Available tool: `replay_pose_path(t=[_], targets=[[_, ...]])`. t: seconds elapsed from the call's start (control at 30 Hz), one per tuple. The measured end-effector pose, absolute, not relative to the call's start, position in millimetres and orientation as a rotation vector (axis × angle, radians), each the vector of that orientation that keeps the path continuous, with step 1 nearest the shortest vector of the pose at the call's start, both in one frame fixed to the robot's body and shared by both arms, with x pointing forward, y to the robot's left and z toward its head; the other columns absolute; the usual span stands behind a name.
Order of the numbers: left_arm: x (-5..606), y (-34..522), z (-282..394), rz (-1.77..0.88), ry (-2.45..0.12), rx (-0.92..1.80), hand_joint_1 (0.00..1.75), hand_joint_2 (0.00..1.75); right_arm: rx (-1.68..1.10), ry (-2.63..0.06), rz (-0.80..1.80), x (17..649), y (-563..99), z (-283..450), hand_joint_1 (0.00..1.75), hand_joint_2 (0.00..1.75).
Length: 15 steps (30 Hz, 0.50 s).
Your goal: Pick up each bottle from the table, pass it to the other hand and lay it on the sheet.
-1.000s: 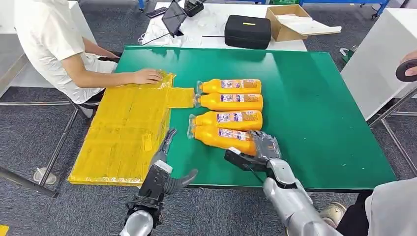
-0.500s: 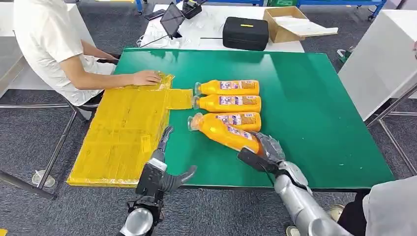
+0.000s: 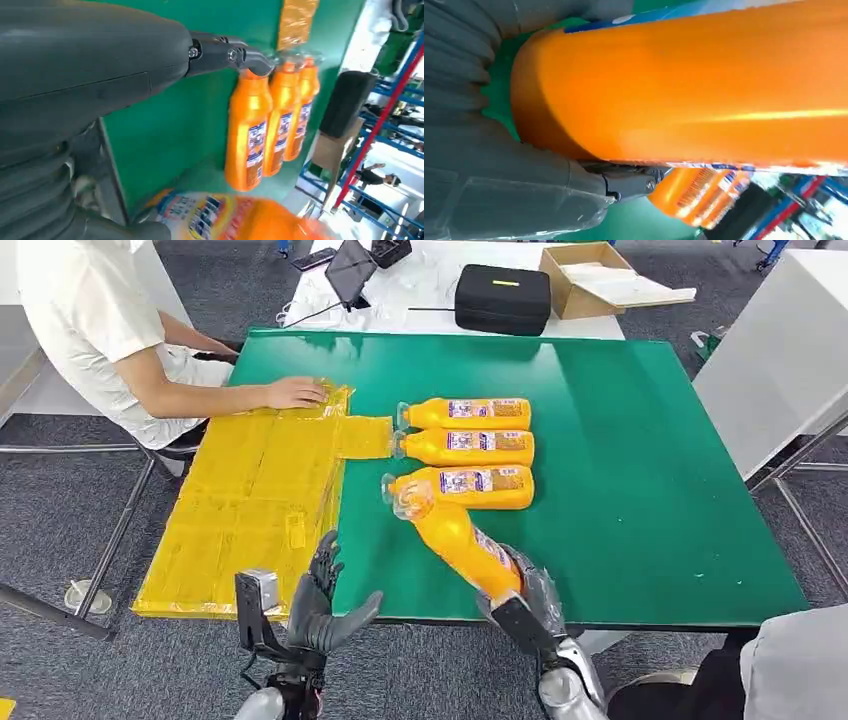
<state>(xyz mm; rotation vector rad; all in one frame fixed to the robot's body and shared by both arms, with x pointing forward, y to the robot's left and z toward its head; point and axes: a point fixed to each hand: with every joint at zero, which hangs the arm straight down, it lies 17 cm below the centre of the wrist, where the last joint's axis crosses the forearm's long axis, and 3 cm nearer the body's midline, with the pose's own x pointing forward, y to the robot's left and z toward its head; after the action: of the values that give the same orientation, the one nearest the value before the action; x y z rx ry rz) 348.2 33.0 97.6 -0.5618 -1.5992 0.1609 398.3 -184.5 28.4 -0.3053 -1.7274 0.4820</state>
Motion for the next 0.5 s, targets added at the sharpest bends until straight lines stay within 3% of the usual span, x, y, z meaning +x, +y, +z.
replay_pose_path(t=[0.07,0.17,0.5], targets=[[347.5,34.1,97.4,0.169,-1.593,-0.568,0.0,1.75,-0.303,-1.744,0.465,396.5,-182.4,34.6,1.71,1.75],[345.4,34.1,96.1,0.214,-1.551,-0.633,0.0,1.75,-0.302,-1.77,0.423,395.9,-182.2,44.7,1.55,1.75],[335.5,15.5,109.5,0.154,-1.528,-0.773,0.0,1.75,-0.227,-1.783,0.477,399.5,-141.7,49.7,1.61,1.75]])
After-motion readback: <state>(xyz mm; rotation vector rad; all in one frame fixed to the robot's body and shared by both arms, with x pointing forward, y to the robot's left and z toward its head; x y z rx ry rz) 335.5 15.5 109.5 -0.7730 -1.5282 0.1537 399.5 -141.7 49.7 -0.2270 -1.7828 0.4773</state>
